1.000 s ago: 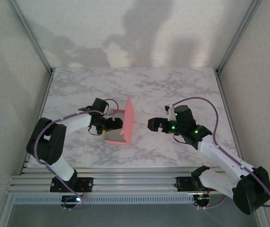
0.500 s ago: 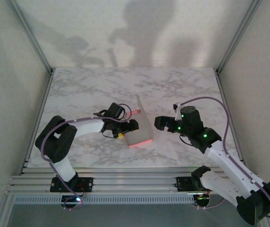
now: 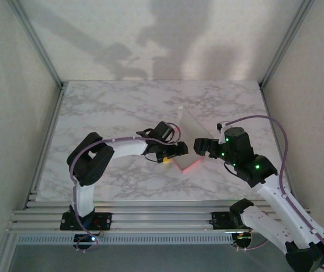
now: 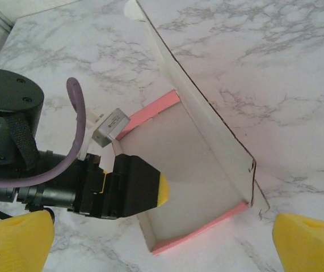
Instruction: Fold the paper box
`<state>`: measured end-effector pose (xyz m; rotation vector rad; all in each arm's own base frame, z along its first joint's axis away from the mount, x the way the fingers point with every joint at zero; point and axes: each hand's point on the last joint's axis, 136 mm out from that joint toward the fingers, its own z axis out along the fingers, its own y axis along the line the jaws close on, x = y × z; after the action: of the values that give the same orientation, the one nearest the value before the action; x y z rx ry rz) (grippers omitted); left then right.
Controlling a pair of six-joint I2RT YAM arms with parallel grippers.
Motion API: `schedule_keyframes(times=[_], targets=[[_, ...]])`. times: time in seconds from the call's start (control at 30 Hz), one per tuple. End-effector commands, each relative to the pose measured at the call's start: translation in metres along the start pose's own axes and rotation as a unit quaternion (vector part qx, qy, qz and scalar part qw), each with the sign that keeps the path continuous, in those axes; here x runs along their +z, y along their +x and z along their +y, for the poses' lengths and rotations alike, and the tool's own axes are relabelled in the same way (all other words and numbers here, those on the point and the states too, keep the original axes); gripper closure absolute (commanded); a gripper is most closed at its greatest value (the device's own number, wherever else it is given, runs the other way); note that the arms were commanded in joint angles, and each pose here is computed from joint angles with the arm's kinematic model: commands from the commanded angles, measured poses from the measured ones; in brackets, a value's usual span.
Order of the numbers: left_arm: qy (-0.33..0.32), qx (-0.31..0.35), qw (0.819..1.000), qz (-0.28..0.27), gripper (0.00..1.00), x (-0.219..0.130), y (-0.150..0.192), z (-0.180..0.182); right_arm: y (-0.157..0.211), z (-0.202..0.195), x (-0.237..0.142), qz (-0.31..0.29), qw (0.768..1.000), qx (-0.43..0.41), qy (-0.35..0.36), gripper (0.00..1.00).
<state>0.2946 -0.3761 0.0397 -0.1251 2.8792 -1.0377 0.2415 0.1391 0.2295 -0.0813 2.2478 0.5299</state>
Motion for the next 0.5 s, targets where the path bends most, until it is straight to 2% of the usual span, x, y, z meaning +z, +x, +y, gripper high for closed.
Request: schedule_keyframes(times=[0.0, 0.2, 0.47], targets=[[0.186, 0.112, 0.973, 0.08, 0.07, 0.037, 0.054, -0.099, -0.007, -0.005, -0.007, -0.012, 1.0, -0.005, 0.014, 0.01], [0.19, 0.15, 0.968, 0.067, 0.06, 0.023, 0.048, -0.113, -0.002, -0.007, -0.008, -0.013, 1.0, 0.007, 0.011, 0.01], [0.138, 0.181, 0.972, 0.058, 0.04, -0.009, 0.04, -0.075, 0.009, -0.003, -0.005, 0.0, 1.0, 0.009, -0.009, 0.01]])
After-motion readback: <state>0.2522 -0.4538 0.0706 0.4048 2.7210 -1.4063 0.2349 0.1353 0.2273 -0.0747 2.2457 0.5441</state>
